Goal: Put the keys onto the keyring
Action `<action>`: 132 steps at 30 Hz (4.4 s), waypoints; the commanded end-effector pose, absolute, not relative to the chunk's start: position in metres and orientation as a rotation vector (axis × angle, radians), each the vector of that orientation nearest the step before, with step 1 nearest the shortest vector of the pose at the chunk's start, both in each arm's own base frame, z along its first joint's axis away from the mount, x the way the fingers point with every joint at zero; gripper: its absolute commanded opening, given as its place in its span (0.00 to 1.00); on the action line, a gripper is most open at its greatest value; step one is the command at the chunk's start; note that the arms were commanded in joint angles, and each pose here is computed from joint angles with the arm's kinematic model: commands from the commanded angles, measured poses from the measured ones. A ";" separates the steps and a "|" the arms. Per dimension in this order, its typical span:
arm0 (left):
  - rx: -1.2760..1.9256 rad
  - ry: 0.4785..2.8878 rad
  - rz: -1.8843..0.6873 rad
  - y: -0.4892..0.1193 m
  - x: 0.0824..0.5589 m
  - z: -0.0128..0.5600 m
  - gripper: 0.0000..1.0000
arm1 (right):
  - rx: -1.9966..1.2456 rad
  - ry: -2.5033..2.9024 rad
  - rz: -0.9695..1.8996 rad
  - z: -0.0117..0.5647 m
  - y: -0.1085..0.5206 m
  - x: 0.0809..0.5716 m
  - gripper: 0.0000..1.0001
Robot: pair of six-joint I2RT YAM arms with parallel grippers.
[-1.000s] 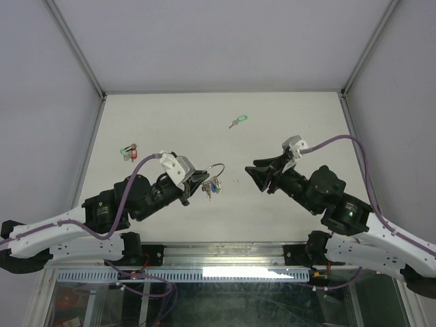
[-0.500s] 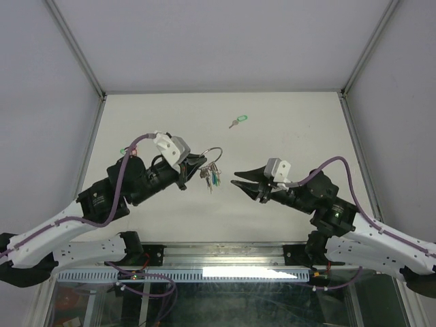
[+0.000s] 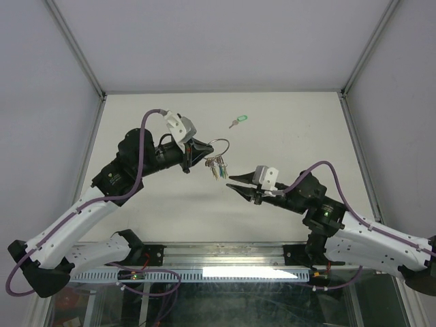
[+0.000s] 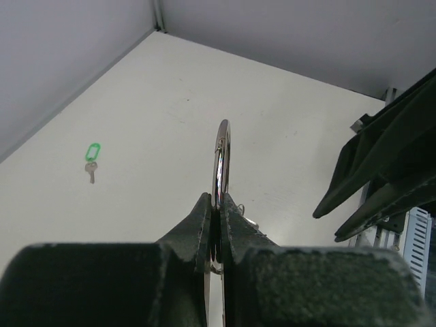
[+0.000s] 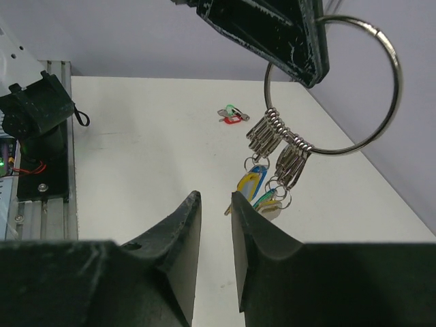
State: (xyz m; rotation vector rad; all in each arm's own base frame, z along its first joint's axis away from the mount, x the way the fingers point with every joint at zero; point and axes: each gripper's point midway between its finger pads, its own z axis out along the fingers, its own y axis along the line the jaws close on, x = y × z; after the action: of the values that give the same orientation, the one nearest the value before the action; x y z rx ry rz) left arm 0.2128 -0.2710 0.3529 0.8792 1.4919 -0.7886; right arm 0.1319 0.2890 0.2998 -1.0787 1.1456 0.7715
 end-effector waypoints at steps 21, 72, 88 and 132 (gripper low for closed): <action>1.055 1.298 -0.889 -0.271 0.172 0.372 0.00 | -0.856 1.144 0.595 0.398 0.283 0.177 0.57; 0.746 1.342 -0.625 -0.232 0.210 0.363 0.40 | -0.856 1.198 0.689 0.441 0.286 0.167 0.00; 0.731 1.329 -0.492 -0.245 0.195 0.364 0.38 | -0.771 1.286 0.738 0.447 0.285 0.171 0.00; 0.758 1.284 -0.527 -0.263 0.196 0.374 0.33 | -0.776 1.299 0.783 0.437 0.288 0.166 0.00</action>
State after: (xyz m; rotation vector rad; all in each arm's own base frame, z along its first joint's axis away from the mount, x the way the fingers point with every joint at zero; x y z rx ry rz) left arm 0.1979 -0.2606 0.3439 0.7960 1.3665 -0.4965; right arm 0.1702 0.2912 0.4072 -0.8355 1.3822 0.7262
